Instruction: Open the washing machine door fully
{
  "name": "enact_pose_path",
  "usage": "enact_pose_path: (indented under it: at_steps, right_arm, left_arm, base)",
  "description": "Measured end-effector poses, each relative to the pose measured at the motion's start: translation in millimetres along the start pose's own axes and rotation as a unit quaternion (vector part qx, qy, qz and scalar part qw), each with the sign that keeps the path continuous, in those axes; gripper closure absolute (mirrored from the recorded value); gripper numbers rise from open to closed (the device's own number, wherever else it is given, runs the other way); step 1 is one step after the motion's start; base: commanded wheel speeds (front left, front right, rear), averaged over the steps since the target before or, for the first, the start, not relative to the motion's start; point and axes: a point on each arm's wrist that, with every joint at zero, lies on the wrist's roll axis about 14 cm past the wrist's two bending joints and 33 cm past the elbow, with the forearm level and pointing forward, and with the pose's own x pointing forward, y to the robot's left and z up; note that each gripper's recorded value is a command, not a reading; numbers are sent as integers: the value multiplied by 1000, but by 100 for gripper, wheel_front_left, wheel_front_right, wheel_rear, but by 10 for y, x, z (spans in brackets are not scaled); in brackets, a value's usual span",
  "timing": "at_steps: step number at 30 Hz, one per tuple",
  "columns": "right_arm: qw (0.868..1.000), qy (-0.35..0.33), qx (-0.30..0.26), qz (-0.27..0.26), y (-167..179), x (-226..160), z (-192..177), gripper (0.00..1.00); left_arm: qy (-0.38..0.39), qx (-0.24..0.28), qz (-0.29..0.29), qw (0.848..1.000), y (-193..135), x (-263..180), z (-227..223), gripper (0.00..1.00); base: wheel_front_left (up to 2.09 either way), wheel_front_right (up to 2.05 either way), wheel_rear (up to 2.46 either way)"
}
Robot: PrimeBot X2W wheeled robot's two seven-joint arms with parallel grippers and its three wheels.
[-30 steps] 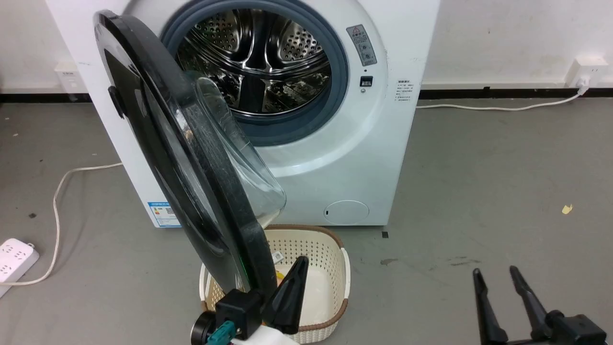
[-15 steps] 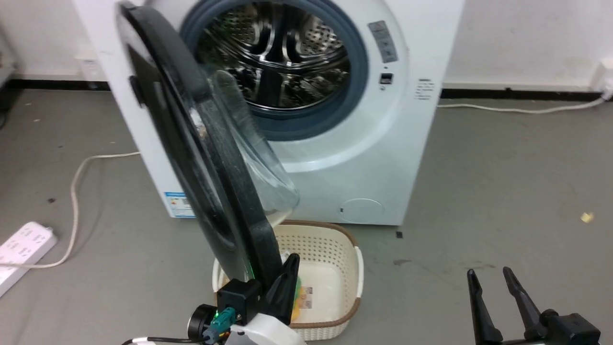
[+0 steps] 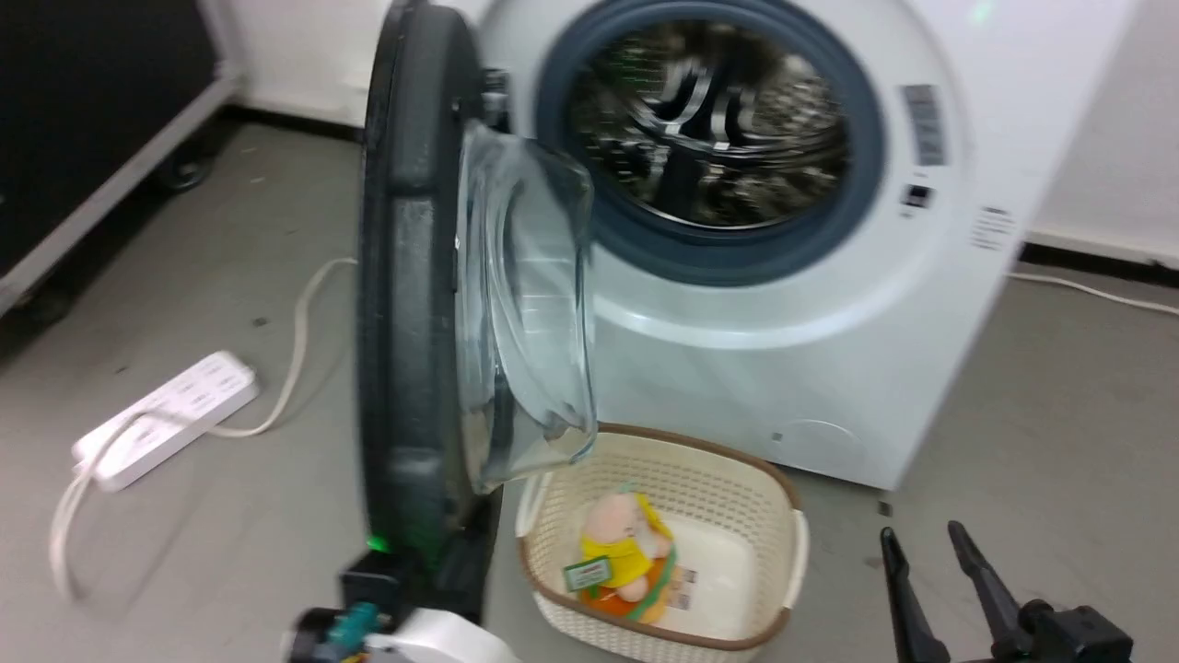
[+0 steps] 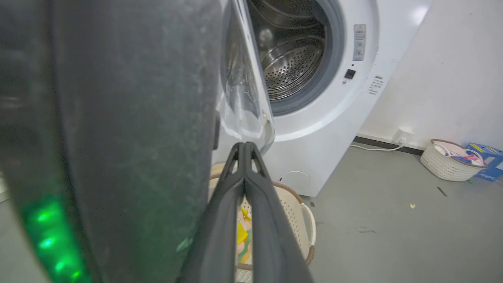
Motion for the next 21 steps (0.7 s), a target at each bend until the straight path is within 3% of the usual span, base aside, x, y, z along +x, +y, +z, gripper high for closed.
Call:
enact_pose_path:
  at_steps: [10, 21]
  right_arm:
    - [997, 34, 14, 61, 346, 220, -252, 0]
    - [994, 83, 5, 74, 147, 440, -658, 0]
  left_arm:
    - [-12, 39, 149, 988, 1125, -232, 259, 100]
    - [4, 93, 254, 963, 2101, -53, 533, 100]
  base:
    - [0, 0, 0]
    - [0, 0, 0]
